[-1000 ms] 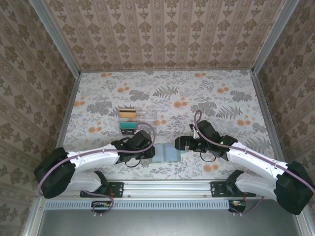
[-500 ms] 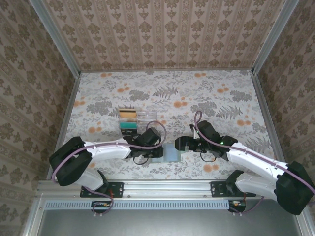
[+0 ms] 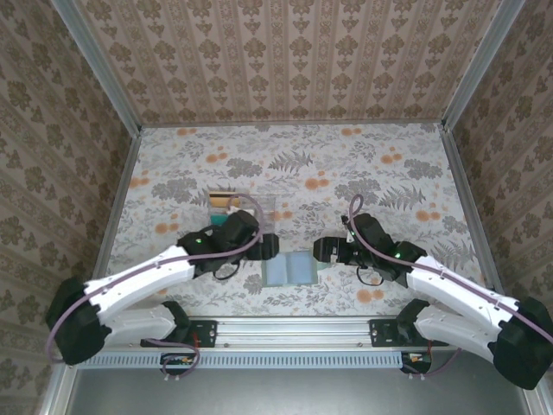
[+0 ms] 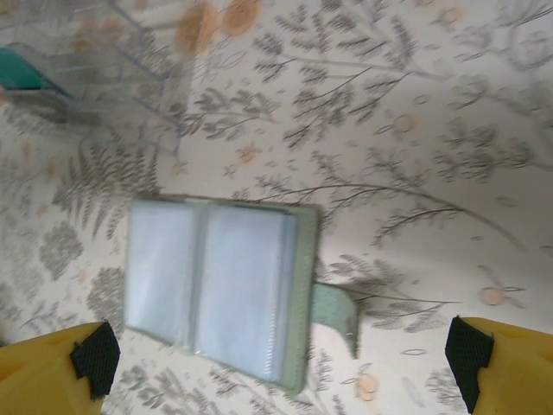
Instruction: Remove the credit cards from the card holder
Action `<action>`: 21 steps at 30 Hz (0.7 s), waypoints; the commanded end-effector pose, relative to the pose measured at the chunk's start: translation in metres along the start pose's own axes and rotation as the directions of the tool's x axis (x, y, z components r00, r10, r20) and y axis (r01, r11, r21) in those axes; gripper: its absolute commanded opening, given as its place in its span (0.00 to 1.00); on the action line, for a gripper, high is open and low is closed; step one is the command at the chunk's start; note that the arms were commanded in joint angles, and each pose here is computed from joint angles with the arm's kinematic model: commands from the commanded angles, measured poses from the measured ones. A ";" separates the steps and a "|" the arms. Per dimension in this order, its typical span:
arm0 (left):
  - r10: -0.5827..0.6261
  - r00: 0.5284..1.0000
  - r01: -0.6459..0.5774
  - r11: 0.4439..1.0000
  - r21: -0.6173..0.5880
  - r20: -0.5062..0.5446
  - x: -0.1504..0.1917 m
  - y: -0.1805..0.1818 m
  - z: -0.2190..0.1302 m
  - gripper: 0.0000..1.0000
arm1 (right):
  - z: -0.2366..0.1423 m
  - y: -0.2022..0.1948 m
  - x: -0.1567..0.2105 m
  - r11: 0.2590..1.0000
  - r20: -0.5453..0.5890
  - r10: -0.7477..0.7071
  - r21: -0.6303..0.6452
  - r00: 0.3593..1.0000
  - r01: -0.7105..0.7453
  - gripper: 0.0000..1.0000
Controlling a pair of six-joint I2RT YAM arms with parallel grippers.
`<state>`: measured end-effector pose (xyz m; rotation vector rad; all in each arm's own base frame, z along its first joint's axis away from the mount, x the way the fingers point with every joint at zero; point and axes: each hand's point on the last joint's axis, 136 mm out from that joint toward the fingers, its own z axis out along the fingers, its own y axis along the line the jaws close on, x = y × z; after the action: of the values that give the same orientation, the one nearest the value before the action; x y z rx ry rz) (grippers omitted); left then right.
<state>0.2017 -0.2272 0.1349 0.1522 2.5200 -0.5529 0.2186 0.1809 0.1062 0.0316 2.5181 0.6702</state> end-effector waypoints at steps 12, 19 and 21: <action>0.168 0.851 0.120 0.860 -0.496 0.498 -0.052 0.163 -0.115 1.00 | -0.063 -0.077 -0.074 0.869 0.355 -0.231 0.494 0.906 0.028 1.00; 0.086 0.874 0.244 0.775 -0.584 0.479 -0.061 0.222 -0.104 1.00 | -0.077 -0.107 -0.097 0.795 0.475 -0.298 0.604 0.828 -0.060 1.00; 0.032 0.874 0.300 0.750 -0.589 0.485 -0.065 0.241 -0.099 1.00 | -0.078 -0.115 -0.102 0.796 0.513 -0.267 0.595 0.816 -0.113 1.00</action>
<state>0.2449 0.0270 0.1642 -0.3980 2.0915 0.2620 0.2717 0.0493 0.1471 0.2283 2.1061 -0.1317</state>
